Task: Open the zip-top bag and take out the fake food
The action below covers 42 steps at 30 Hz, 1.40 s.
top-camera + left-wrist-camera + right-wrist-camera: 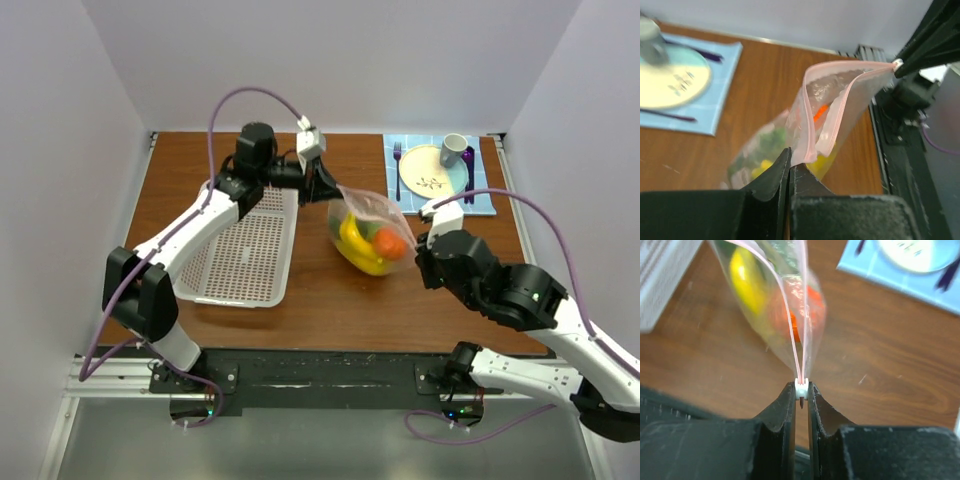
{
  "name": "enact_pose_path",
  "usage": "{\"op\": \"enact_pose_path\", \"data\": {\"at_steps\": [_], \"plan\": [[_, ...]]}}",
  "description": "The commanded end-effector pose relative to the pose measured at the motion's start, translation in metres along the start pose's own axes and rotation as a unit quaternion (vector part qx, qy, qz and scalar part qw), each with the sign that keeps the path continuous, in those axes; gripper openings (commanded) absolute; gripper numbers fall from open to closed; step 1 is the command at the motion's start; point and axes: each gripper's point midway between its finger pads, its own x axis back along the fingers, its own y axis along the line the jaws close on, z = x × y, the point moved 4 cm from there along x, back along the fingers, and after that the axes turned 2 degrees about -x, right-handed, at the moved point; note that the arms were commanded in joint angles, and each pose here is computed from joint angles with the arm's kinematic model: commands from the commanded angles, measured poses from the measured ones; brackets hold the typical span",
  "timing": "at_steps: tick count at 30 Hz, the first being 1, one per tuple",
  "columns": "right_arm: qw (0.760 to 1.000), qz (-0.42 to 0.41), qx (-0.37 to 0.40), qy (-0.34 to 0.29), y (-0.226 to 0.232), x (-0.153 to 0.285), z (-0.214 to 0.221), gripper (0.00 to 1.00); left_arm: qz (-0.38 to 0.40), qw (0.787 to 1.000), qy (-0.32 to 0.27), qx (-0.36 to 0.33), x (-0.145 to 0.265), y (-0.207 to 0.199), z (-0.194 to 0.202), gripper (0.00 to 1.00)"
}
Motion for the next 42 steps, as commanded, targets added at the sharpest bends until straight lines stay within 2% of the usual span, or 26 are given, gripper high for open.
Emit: {"op": "enact_pose_path", "data": {"at_steps": [1,2,3,4,5,6,7,9,11,12,13,16,18,22,23,30,36,40,41,42], "plan": [[0.989,-0.115,-0.017,0.090,0.033,0.003,0.038,0.13,0.038,0.997,0.059,0.013,0.010,-0.041,0.046,0.01],[0.987,-0.125,-0.018,0.099,0.035,0.004,0.042,0.26,0.043,0.996,0.071,0.025,0.015,-0.051,0.052,0.07],[0.985,-0.134,-0.019,0.107,0.038,0.004,0.045,0.34,0.045,0.996,0.077,0.017,0.018,-0.055,0.056,0.19],[0.983,-0.146,-0.024,0.110,0.041,0.006,0.046,0.42,0.046,0.995,0.083,0.016,0.022,-0.060,0.058,0.22],[0.980,-0.157,-0.026,0.116,0.045,0.007,0.047,0.54,0.049,0.994,0.095,0.029,0.026,-0.067,0.063,0.27],[0.980,-0.160,-0.026,0.116,0.046,0.009,0.043,0.60,0.046,0.993,0.103,0.026,0.031,-0.072,0.064,0.44],[0.980,-0.162,-0.026,0.109,0.045,0.013,0.035,0.60,0.043,0.993,0.104,0.016,0.033,-0.072,0.060,0.65],[0.981,-0.158,-0.021,0.109,0.046,0.013,0.027,0.61,0.034,0.994,0.106,0.001,0.039,-0.079,0.050,0.79],[0.983,-0.157,-0.022,0.091,0.047,0.016,0.014,0.61,0.024,0.995,0.097,-0.021,0.046,-0.085,0.031,0.84],[0.986,-0.146,-0.026,0.074,0.046,0.012,0.007,0.60,0.024,0.995,0.094,-0.029,0.048,-0.088,0.026,0.94],[0.988,-0.139,-0.021,0.072,0.045,0.008,0.009,0.61,0.023,0.995,0.089,-0.040,0.050,-0.091,0.017,0.97],[0.997,-0.059,0.000,0.044,0.033,-0.020,0.011,0.61,0.025,0.994,0.098,-0.034,0.057,-0.101,0.015,1.00],[0.999,-0.044,0.006,0.026,0.038,-0.039,0.008,0.62,0.033,0.994,0.104,-0.022,0.059,-0.106,0.029,1.00],[0.996,-0.010,0.044,0.072,0.055,-0.098,0.029,0.62,0.067,0.991,0.113,0.003,0.056,-0.124,0.054,0.97],[0.996,-0.007,0.046,0.075,0.056,-0.107,0.029,0.62,0.077,0.989,0.123,0.011,0.056,-0.130,0.060,0.97],[0.997,0.025,-0.011,0.067,0.035,-0.186,0.012,0.63,0.130,0.972,0.187,-0.050,0.052,-0.162,0.088,0.97],[0.996,-0.036,-0.015,0.086,0.056,-0.218,0.013,0.64,0.161,0.961,0.213,-0.070,0.047,-0.181,0.099,0.97],[0.990,-0.089,-0.028,0.105,0.068,-0.225,0.024,0.53,0.188,0.950,0.237,-0.078,0.047,-0.195,0.106,0.96],[0.988,-0.098,-0.032,0.111,0.070,-0.226,0.027,0.44,0.191,0.947,0.246,-0.082,0.048,-0.197,0.108,0.96],[0.987,-0.097,-0.039,0.122,0.066,-0.228,0.031,0.40,0.197,0.944,0.251,-0.089,0.048,-0.200,0.108,0.92]]}}
